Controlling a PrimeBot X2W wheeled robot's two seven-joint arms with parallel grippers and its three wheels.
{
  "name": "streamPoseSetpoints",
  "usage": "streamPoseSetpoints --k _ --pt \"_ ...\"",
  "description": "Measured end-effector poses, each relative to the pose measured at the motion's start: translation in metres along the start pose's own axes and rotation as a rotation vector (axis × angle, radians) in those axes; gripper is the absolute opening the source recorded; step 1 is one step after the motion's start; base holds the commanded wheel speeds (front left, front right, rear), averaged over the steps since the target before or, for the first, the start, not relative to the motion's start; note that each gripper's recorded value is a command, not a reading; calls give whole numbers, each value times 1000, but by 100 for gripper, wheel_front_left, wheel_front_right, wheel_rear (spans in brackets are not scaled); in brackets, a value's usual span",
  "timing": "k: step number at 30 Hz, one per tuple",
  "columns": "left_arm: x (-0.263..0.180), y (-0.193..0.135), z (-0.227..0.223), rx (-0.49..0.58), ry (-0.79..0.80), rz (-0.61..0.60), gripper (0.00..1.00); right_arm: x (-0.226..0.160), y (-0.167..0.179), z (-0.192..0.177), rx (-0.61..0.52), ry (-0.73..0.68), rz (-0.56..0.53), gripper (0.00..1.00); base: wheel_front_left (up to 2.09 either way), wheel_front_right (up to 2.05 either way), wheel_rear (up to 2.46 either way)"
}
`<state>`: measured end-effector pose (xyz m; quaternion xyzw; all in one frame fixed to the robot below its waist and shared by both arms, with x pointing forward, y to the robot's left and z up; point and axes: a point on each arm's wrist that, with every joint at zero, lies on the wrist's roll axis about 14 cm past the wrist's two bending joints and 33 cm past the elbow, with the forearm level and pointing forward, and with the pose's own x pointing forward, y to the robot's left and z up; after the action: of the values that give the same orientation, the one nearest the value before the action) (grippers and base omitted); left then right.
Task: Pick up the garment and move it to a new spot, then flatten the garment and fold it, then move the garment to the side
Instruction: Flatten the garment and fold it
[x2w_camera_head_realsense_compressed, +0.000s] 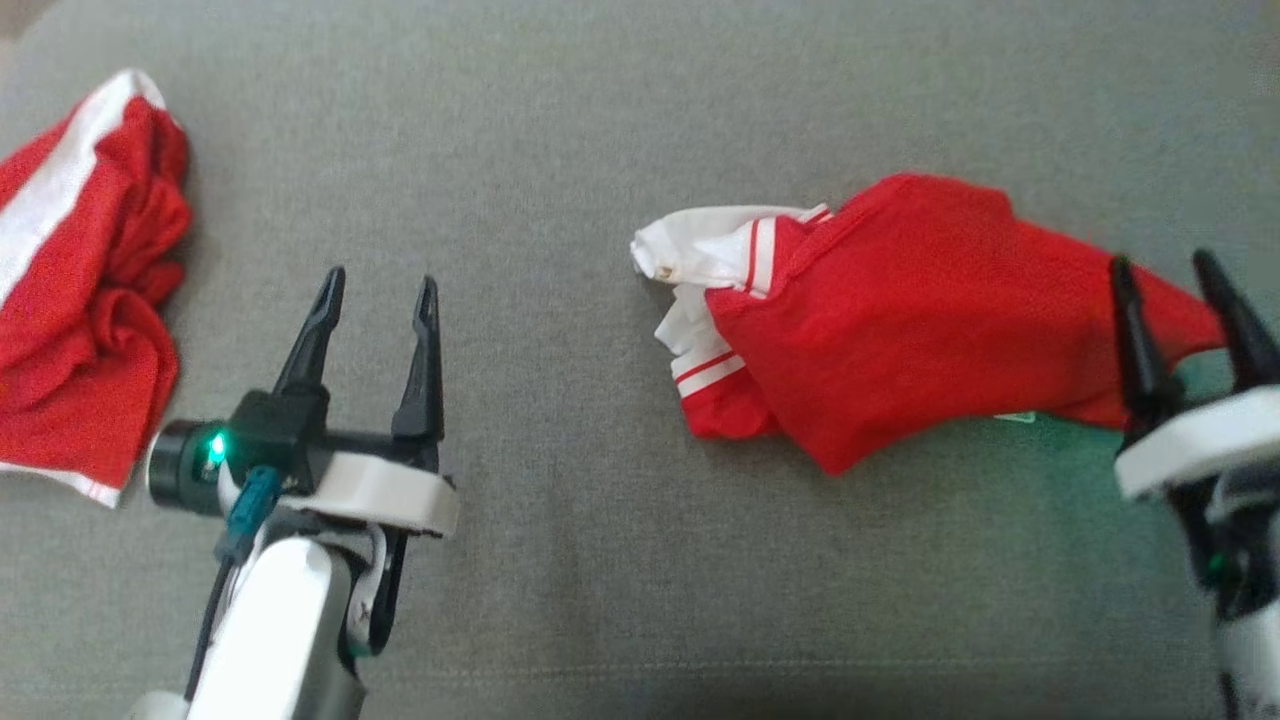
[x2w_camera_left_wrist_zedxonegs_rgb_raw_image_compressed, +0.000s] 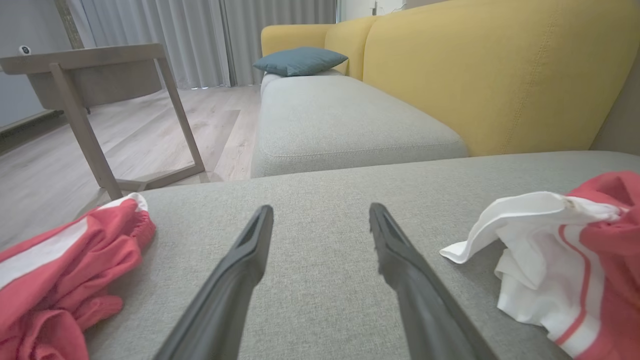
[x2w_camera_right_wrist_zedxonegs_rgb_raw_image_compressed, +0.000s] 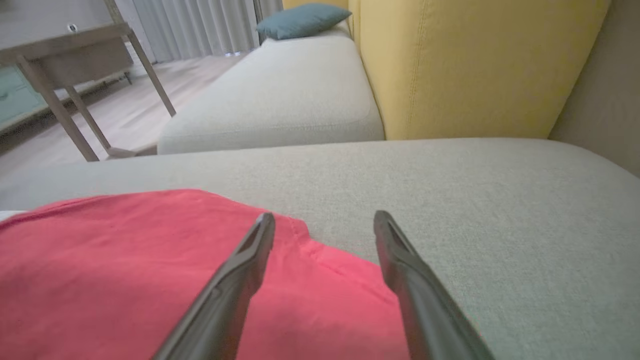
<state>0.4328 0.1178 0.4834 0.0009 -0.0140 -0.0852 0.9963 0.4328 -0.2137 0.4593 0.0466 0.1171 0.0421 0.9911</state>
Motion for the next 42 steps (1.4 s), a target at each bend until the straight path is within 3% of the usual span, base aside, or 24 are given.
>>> streamPoseSetpoints --k 9,14,20,21,22,23,24,30,39,42 --pt "22 2 -19 0 28 6 100 63 -10 -45 -67 285 68 100 0 0 0" --pt "23 7 -23 -2 37 23 100 69 1 -81 -110 481 136 100 0 0 0" --pt "21 9 -20 -1 33 32 100 71 1 -89 -137 608 165 100 0 0 0" --pt "21 9 -20 -2 32 33 100 71 2 -89 -129 623 169 83 0 0 0" --pt "21 9 -19 -3 30 33 100 71 2 -89 -130 632 173 32 0 0 0" --pt "21 9 -18 -4 28 34 100 71 2 -88 -123 633 174 0 0 0 0" --pt "21 9 -17 -5 26 32 100 71 2 -87 -110 631 174 0 0 0 0" --pt "19 9 -10 1 9 30 100 76 3 -63 -84 483 174 0 0 0 0" --pt "11 5 1 -1 -11 26 100 77 13 49 -131 -19 199 0 0 0 0" --pt "6 1 1 -5 -7 12 100 56 26 54 -164 -74 236 0 0 0 0"
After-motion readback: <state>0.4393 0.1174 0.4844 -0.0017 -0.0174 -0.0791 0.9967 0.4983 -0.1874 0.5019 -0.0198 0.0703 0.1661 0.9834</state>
